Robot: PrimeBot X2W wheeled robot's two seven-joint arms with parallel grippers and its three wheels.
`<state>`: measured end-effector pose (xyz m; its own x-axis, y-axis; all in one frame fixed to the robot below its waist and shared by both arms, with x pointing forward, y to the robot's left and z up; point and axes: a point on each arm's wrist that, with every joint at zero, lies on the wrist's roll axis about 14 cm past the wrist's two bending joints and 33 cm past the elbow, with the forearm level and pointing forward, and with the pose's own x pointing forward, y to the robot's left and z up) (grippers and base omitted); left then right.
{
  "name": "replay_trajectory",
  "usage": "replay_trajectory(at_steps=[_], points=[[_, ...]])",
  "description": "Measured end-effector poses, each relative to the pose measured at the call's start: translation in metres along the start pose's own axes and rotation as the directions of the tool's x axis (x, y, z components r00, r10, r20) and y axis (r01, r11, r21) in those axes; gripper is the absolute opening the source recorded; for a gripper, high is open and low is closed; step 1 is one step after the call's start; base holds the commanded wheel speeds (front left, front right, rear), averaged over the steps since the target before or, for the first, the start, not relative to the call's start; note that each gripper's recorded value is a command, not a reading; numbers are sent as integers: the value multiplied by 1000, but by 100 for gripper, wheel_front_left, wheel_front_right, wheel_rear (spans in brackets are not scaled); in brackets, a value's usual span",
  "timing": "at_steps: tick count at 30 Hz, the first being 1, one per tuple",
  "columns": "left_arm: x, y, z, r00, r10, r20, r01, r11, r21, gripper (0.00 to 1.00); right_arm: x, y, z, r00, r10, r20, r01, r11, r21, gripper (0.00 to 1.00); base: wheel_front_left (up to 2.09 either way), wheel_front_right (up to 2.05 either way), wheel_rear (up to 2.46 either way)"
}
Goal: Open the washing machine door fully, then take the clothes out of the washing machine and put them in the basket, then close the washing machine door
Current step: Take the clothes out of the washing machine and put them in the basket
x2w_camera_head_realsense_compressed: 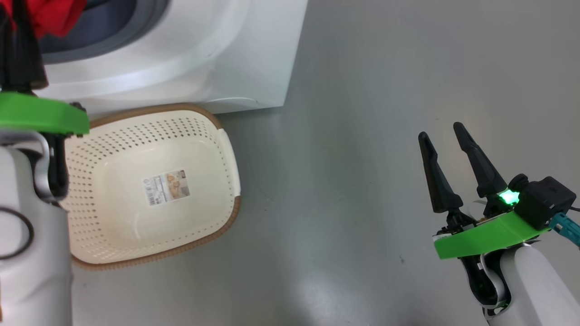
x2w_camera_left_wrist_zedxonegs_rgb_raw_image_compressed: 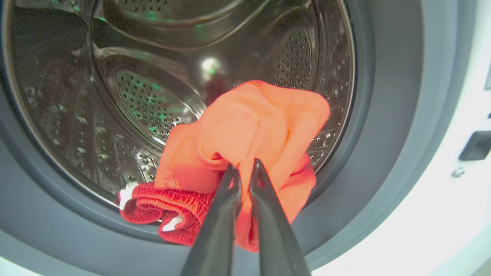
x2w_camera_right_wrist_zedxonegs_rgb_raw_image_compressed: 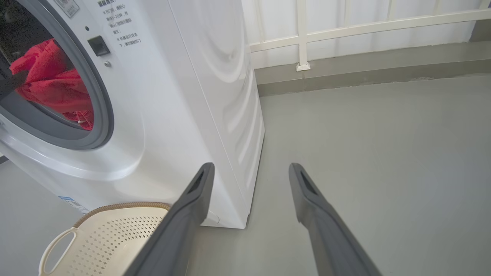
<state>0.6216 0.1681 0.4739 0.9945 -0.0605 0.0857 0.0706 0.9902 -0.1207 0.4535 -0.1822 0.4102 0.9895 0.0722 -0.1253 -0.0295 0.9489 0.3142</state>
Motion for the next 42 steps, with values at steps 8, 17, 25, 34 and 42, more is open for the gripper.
replay_trajectory(at_steps=[8, 17, 25, 34, 42], points=[[-33, 4, 27, 996, 30, 82, -31, 999, 10, 0, 2, 6, 7, 1000, 15, 21, -15, 1000, 4, 100, 0, 0, 0], [-60, -1, 54, 986, 22, 165, -30, 999, 45, 0, 0, 10, 7, 999, 24, 21, -25, 1000, 9, 100, 0, 0, 0], [-72, -2, 100, 951, 26, 308, -46, 997, 58, 0, 0, 10, 8, 999, 24, 23, -24, 1000, 9, 100, 0, 0, 0], [-85, -3, 125, 921, 55, 386, -74, 997, 33, 0, 1, 11, 7, 999, 25, 21, -25, 1000, 10, 100, 0, 0, 0], [-87, 2, 70, 971, 80, 225, -83, 997, 2, 0, 1, 11, 6, 999, 26, 19, -26, 1000, 10, 100, 0, 0, 0]])
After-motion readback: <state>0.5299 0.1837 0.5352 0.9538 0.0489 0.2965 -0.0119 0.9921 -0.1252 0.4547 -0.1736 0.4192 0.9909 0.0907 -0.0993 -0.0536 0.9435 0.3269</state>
